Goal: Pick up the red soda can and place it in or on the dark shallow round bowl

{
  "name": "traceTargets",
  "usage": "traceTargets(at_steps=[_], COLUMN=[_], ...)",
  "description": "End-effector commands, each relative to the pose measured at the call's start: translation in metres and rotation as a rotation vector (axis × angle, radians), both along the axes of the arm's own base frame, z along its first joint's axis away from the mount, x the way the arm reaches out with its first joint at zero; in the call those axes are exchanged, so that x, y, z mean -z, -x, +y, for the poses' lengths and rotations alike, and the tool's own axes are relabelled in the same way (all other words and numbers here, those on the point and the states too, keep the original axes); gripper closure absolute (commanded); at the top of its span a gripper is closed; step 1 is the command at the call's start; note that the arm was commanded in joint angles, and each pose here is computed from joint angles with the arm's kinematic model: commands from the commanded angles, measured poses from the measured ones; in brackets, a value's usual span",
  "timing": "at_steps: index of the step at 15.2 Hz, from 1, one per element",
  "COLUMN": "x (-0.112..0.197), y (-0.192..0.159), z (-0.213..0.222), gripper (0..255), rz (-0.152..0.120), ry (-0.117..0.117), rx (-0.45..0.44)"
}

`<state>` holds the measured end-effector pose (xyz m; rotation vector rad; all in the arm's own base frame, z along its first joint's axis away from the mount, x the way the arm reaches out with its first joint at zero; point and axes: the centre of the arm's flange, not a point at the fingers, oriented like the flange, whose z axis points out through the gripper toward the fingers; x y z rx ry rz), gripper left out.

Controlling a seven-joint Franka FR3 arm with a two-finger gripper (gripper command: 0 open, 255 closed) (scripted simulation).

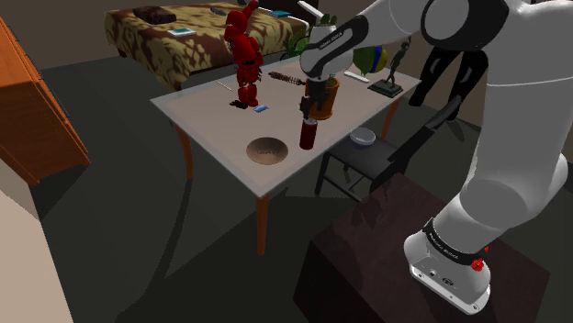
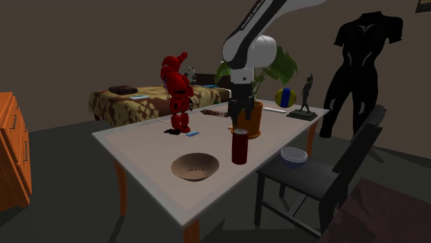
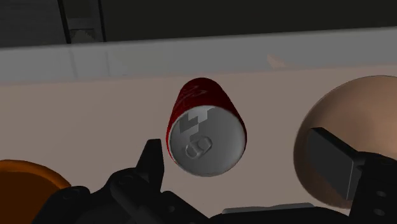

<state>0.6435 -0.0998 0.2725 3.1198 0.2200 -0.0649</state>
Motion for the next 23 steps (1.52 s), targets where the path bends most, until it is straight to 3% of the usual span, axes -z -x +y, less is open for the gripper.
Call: traceTargets(at_steps=[1,3,10,19,20,23], x=[0.019,0.037,0.074,0.077,0.077,0.077], y=[-0.019,-0.038,-0.036,-0.036,-0.036,-0.036], z=[-0.005,-0.010,-0.011,-0.011,-0.011,-0.011], gripper=[0,0,0,0,255,255], rz=[0.003,0.006,0.006,0.006,0.006,0.006], ry=[0.000,-0.001,-0.001,-0.001,-0.001,-0.001], rx=[-0.001,-0.002,-0.002,-0.002,-0.002,-0.002])
